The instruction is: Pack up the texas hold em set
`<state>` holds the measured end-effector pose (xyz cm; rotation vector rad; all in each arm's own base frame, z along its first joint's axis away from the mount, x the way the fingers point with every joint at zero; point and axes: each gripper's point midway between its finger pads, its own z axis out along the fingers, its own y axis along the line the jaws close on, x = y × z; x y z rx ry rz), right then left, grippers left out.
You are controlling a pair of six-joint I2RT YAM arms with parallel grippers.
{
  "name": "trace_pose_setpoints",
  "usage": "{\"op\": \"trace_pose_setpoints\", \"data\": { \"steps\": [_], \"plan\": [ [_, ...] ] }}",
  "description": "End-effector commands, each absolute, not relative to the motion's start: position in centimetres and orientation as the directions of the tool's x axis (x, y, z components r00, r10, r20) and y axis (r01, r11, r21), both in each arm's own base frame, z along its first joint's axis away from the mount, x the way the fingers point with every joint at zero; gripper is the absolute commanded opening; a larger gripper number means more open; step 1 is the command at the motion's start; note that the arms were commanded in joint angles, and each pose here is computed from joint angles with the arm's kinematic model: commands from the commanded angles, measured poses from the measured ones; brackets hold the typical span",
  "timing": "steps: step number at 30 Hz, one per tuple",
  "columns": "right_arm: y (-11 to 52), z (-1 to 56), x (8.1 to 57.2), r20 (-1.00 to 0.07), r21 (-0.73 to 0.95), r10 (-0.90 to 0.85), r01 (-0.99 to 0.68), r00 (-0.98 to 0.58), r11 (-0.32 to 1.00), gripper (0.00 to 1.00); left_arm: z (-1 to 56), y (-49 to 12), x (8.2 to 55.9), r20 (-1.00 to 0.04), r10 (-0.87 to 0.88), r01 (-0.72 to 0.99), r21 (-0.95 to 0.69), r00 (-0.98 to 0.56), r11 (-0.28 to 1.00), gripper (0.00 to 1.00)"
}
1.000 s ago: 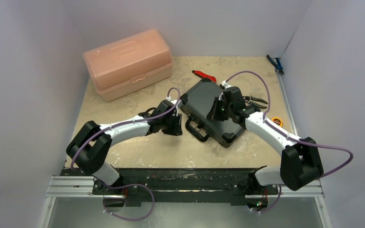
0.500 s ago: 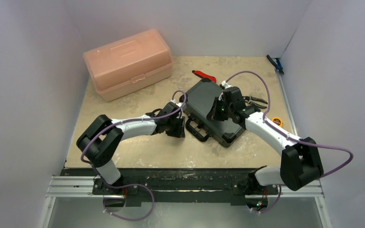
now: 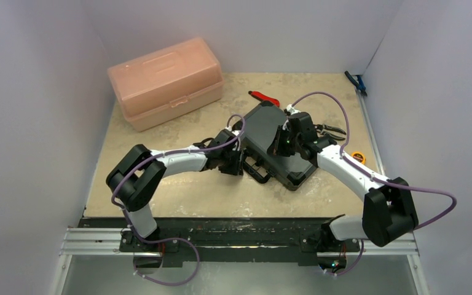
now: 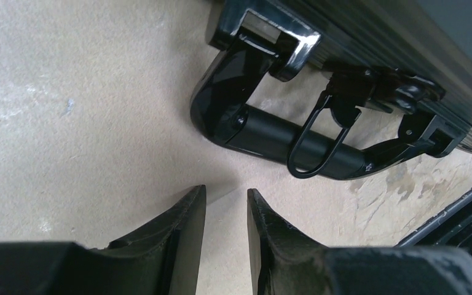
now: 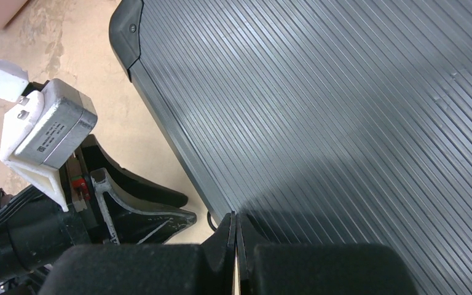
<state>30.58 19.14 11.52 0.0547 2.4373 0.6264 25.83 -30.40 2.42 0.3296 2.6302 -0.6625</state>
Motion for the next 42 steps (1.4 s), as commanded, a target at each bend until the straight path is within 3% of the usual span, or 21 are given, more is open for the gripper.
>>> {"op": "trace_pose_setpoints", "data": {
  "steps": [1, 42],
  "plan": [
    [16.2, 6.7, 27.7, -0.444, 0.314, 0.123, -0.026, -0.888, 0.949, 0.0, 3.9, -32.6, 26.9, -0.475, 0.11, 0.344, -0.439, -0.873, 0.83, 0.3],
    [16.1, 6.4, 27.3, -0.442, 0.313, 0.12, -0.028, -0.889, 0.949, 0.0, 5.8, -36.2, 28.1, -0.487, 0.114, 0.38, -0.492, -0.866, 0.783, 0.29]
  ]
}}
